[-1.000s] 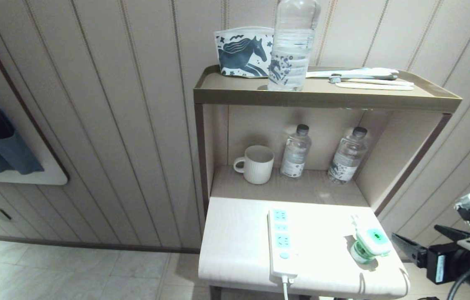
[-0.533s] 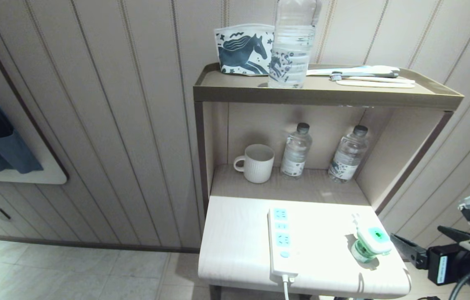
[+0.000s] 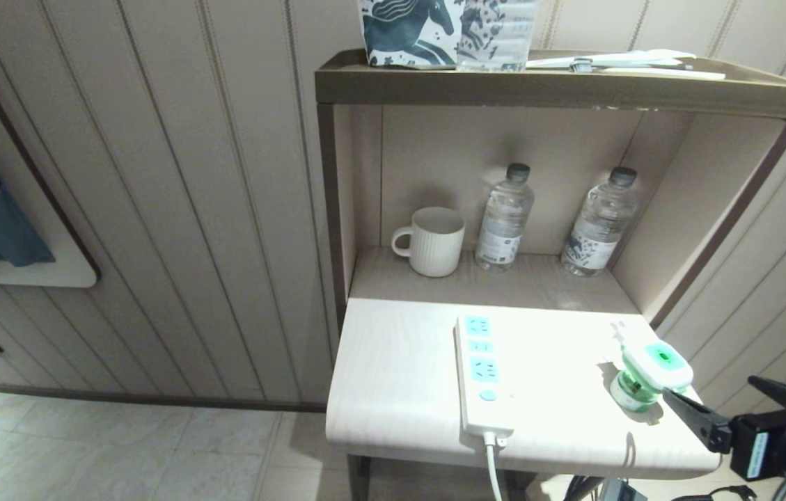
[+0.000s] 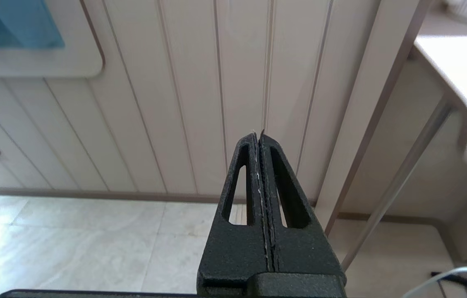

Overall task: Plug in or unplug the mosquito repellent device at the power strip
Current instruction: Pick up the mosquito repellent liquid

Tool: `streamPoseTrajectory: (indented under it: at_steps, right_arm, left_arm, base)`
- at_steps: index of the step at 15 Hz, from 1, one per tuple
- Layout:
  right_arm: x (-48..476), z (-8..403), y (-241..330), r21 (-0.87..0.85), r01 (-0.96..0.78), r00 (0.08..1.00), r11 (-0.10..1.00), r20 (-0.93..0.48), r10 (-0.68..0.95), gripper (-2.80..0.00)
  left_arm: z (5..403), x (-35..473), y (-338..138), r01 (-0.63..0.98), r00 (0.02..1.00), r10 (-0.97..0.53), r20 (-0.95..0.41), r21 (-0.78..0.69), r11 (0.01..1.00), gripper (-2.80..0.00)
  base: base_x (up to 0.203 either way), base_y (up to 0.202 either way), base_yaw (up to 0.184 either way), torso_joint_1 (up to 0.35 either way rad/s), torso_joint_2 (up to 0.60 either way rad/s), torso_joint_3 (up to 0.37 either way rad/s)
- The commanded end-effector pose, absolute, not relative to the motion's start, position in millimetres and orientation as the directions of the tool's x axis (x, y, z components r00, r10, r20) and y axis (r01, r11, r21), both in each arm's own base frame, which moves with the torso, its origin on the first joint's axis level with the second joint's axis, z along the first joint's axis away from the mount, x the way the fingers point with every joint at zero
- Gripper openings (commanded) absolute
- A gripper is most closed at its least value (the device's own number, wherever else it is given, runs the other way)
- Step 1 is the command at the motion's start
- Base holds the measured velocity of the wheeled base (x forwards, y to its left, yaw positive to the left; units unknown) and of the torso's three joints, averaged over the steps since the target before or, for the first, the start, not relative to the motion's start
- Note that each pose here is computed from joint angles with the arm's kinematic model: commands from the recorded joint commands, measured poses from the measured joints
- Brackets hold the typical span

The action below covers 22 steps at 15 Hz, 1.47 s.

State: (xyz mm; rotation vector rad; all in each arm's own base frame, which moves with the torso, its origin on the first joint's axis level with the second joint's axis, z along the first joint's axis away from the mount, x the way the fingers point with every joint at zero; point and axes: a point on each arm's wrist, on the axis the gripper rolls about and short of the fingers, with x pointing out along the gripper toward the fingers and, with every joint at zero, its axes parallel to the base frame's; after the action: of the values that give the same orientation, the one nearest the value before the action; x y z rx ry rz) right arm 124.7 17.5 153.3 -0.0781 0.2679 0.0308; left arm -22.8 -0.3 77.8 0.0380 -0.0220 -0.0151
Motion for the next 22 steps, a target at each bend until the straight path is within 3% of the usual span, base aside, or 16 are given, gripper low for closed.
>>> streamPoseTrajectory:
  at_steps: [1,6,11,22]
  right_arm:
    - [118,160,16,-0.068,-0.036,0.976,0.997,-0.217,0.021,0.0]
    - [108,163,15,-0.061,-0.039,0.984,0.997,-0.177,0.028,0.0]
    - [107,157,15,0.008,-0.03,0.98,1.0,-0.195,0.031,0.0]
    - [108,145,16,-0.007,-0.041,0.986,0.999,-0.162,0.039,0.0]
  left_arm:
    - [78,-23,0,0.014,1.0,-0.015,0.023,0.039,0.999,-2.8]
    - [78,-23,0,0.014,1.0,-0.015,0.023,0.039,0.999,-2.8]
    - [78,-23,0,0.014,1.0,-0.015,0.023,0.039,0.999,-2.8]
    - [78,-23,0,0.014,1.0,-0.015,0.023,0.039,0.999,-2.8]
  base:
    - [0.0,0.0,0.0,-0.212,0.51,0.285]
    - [0.0,0.0,0.0,-0.13,0.3,0.177]
    - [0.0,0.0,0.0,-0.007,0.02,0.011]
    - [0.0,0.0,0.0,0.0,0.0,0.0]
